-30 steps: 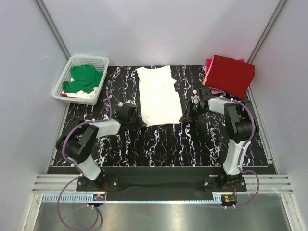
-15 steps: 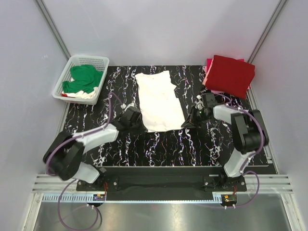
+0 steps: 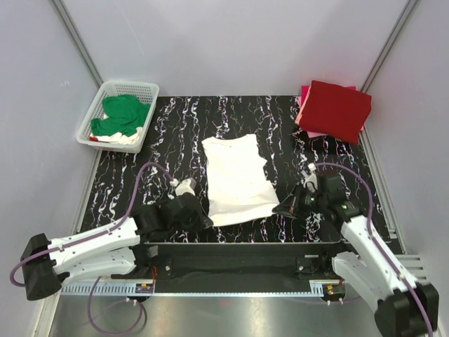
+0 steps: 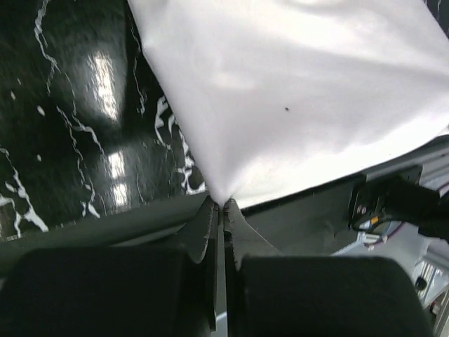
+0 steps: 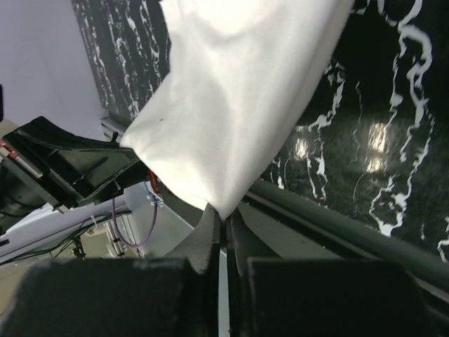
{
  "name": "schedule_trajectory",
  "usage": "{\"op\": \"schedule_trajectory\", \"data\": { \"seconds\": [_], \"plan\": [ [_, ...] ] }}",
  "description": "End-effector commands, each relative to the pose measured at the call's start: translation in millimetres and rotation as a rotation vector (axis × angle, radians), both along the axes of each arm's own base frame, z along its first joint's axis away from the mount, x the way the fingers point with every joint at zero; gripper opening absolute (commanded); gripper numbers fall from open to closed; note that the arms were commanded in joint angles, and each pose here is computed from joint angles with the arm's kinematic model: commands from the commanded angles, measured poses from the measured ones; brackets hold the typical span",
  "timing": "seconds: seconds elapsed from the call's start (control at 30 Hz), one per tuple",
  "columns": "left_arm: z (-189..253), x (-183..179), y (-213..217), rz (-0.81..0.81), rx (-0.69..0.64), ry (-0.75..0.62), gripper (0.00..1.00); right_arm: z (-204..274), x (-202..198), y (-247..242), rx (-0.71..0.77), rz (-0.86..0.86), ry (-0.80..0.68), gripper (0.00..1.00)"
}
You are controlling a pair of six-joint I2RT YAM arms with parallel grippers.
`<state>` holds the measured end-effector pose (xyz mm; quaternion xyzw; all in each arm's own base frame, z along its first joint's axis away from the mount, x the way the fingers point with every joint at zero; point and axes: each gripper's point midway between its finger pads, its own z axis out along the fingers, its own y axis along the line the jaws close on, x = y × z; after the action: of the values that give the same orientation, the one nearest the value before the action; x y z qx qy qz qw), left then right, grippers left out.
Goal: Fold and stack the t-shirts
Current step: Fold the tshirt
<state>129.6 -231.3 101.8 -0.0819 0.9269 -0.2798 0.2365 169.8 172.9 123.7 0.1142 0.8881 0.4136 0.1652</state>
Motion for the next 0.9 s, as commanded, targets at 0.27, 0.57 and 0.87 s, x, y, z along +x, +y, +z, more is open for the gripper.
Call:
{"op": "schedule_trajectory", "data": {
  "seconds": [0.27, 0.57, 0.87],
  "plan": [
    [17.0, -50.4, -4.8, -0.004, 0.074, 0.033, 0.0, 23.0, -72.4, -15.0, 0.03, -0.053, 0.079, 0.0],
    [72.0, -27.4, -8.7, -0.02, 0.14, -0.054, 0.0, 43.5, -49.3, -20.1, -0.036, -0.078, 0.019, 0.0],
    [90.1, 9.5, -1.6, -0.024, 0.159, -0.083, 0.01, 60.3, -9.7, -21.3, -0.114, -0.086, -0.039, 0.0]
  ]
}}
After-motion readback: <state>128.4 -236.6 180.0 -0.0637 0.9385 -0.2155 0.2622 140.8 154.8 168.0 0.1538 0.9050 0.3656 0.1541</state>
